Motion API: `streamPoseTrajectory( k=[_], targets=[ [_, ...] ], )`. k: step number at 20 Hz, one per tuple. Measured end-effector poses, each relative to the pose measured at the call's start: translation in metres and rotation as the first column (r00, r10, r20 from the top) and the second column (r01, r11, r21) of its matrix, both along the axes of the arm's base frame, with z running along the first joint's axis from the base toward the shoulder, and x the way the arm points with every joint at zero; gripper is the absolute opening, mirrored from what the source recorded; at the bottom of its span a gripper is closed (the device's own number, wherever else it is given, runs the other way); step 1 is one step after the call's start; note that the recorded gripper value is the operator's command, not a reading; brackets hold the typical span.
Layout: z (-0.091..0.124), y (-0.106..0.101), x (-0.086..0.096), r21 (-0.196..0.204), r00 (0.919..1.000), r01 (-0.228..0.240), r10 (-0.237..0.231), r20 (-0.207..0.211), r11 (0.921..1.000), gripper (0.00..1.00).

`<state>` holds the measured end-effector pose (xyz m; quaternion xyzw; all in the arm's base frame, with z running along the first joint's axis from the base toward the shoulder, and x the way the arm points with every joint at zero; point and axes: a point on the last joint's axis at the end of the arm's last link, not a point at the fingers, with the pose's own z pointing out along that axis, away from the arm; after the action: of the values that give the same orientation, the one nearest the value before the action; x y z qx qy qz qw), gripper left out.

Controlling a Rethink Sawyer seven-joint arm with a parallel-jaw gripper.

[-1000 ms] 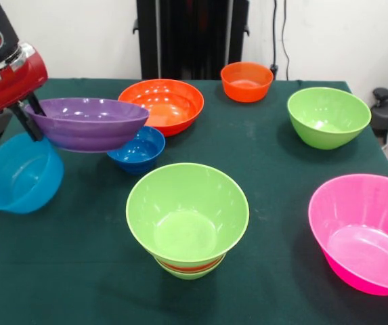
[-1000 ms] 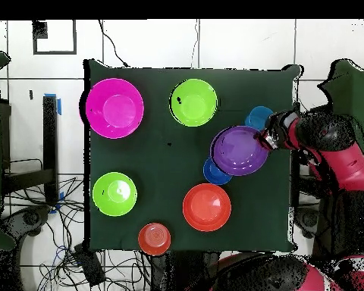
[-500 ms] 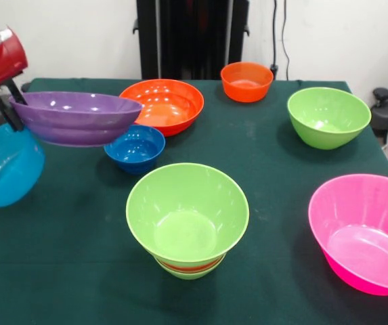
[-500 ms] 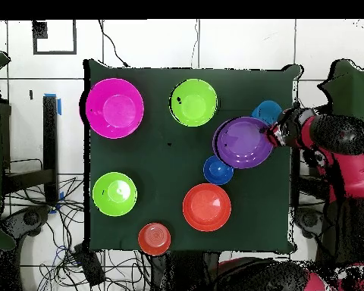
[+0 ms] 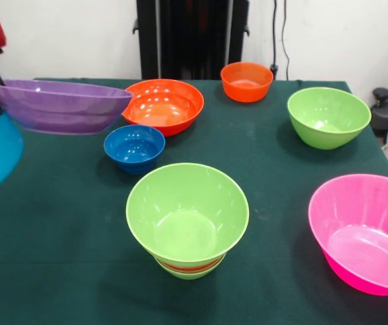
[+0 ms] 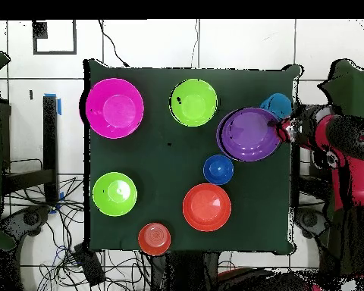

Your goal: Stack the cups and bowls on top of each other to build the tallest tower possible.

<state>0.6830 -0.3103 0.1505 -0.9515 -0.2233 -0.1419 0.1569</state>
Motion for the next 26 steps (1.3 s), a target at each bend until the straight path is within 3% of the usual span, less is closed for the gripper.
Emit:
streamPoseTrajectory(
  k=[8,13,17,26],
  targets=[
    [0.016,-0.004,0.007,0.059,0.9951,0.086,-0.089,0.044,0.9945,0.00],
    [0.016,-0.003,0.009,0.106,0.9843,0.159,-0.166,0.059,0.9815,0.00],
    [0.012,0.001,0.012,0.122,0.9751,0.204,-0.212,0.064,0.9715,0.00],
    [0.007,0.009,0.019,0.116,0.9701,0.222,-0.232,0.072,0.9680,0.00]
  ],
)
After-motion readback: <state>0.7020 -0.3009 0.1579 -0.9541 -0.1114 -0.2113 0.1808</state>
